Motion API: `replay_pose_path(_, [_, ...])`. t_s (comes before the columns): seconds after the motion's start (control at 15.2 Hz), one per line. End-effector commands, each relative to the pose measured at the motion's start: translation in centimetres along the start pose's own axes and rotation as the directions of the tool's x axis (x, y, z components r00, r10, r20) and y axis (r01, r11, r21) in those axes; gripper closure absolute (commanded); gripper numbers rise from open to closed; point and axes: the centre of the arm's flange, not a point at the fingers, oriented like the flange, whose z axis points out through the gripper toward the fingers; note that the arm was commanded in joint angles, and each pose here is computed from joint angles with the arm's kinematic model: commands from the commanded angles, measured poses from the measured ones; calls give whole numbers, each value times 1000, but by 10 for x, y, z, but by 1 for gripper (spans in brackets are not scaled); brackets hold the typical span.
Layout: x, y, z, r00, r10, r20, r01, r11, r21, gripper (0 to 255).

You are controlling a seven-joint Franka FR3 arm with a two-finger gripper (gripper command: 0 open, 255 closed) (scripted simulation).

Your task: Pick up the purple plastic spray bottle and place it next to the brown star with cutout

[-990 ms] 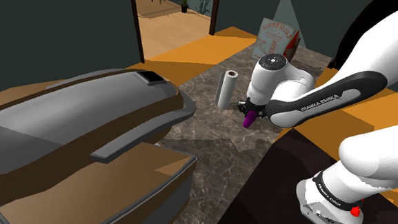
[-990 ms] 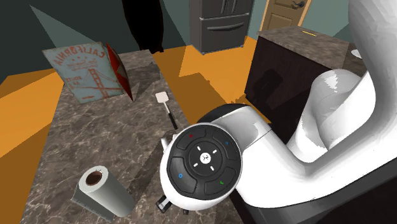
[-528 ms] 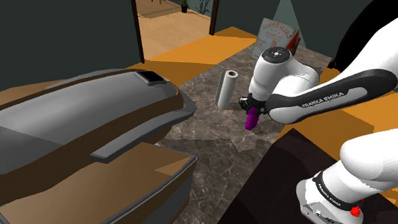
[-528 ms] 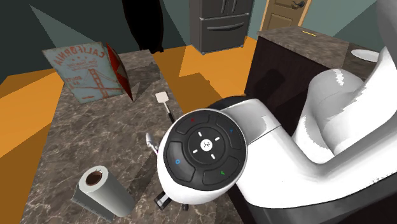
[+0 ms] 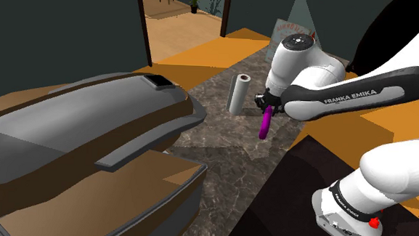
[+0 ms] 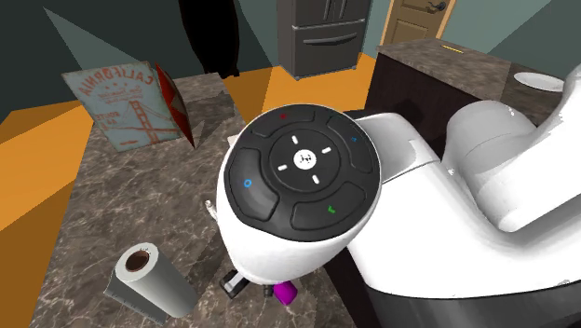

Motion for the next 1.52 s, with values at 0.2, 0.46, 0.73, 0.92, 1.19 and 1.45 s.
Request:
replay_pose_path(0.2, [9, 2, -26, 1000, 0, 1, 0, 1000, 0, 255])
replay_pose_path(0.46, [15, 4, -46, 1000, 0, 1, 0, 1000, 0, 255])
replay_pose_path(0.73, [22, 6, -66, 1000, 0, 1, 0, 1000, 0, 255])
replay_pose_path(0.92, [27, 7, -81, 1000, 0, 1, 0, 1000, 0, 255])
replay_pose_path(1.19, [33, 9, -101, 1000, 0, 1, 0, 1000, 0, 255])
replay_pose_path(1.45, [40, 11, -121, 1000, 0, 1, 0, 1000, 0, 255])
